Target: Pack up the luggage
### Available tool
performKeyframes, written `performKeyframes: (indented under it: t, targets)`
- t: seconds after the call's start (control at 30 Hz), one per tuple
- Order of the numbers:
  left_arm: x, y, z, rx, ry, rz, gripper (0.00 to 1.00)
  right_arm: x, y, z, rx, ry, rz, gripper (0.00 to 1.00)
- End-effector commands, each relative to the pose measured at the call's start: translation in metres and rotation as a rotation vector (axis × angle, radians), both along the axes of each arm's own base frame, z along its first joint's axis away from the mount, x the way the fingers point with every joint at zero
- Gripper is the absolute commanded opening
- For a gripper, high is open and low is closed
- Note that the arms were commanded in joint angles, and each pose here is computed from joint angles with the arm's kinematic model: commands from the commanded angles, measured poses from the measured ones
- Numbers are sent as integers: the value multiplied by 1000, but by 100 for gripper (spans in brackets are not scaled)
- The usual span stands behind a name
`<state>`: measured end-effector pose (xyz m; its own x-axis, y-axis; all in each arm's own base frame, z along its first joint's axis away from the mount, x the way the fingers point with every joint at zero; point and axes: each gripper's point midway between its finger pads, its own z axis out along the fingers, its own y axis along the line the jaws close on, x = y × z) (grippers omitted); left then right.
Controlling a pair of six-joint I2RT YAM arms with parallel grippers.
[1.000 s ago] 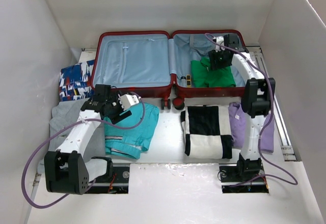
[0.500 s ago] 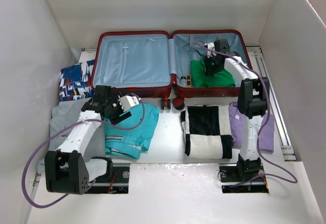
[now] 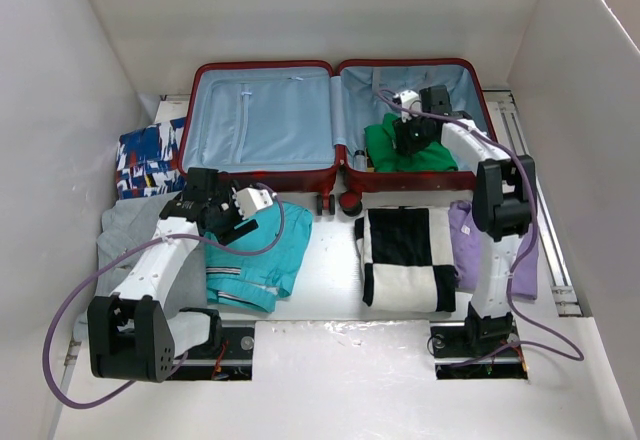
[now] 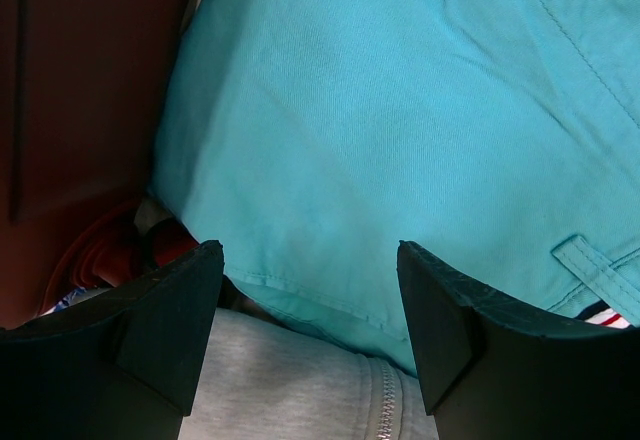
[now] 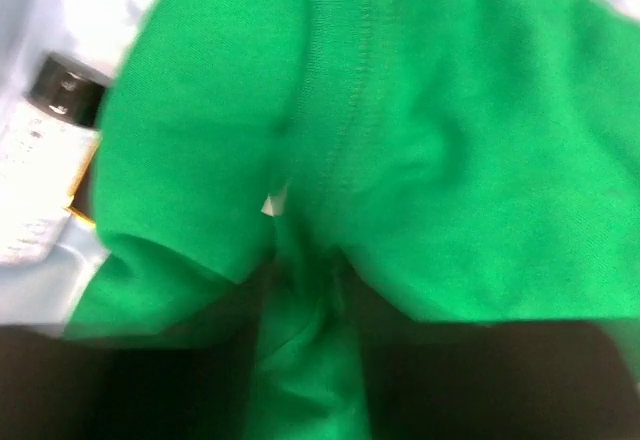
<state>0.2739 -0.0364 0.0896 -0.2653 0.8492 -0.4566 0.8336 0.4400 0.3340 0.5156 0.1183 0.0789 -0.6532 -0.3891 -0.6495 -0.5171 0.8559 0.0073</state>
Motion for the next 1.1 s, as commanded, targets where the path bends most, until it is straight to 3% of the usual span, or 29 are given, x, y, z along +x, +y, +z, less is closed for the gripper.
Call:
performKeyframes:
  t: [0.0, 0.07, 0.1, 0.13, 0.37, 0.53, 0.57, 0.67, 0.7, 0.73, 0.93, 1.0, 1.07]
  targets:
    - [-1, 2, -1, 6, -10, -9, 67, -4, 23, 4, 80, 6, 101, 55]
    - [-1, 2, -1, 6, -10, -9, 67, -2, 17, 8, 97, 8, 96, 75]
    - [-1, 2, -1, 6, -10, -9, 67, -3, 19, 13, 106, 0, 103, 95]
    - [-1, 2, -1, 6, -10, -9, 67, -2, 17, 21, 121, -12, 107, 100]
    - [-1, 3, -1, 13, -10, -4, 67, 18, 4, 125, 189, -235, 84, 100]
    - [2, 3, 3, 8, -18, 4, 67, 52, -26, 123, 216, -231, -41, 100]
    - [2, 3, 3, 8, -18, 4, 67, 56, -27, 91, 218, -151, -69, 84]
    - [2, 3, 5, 3, -16, 11, 67, 69, -36, 60, 209, -83, -121, 41]
    - [2, 3, 5, 3, -16, 11, 67, 70, -35, 55, 214, -73, -128, 10]
    - [2, 3, 5, 3, -16, 11, 67, 71, -38, 48, 204, -65, -138, 4]
    - [-1, 3, 4, 4, -7, 11, 67, 69, -48, 20, 188, -10, -193, 3]
    - [-1, 3, 4, 4, -7, 11, 67, 68, -46, 26, 194, -2, -188, 6]
    - [2, 3, 7, 3, -16, 11, 67, 66, -47, 52, 183, -49, -166, 16]
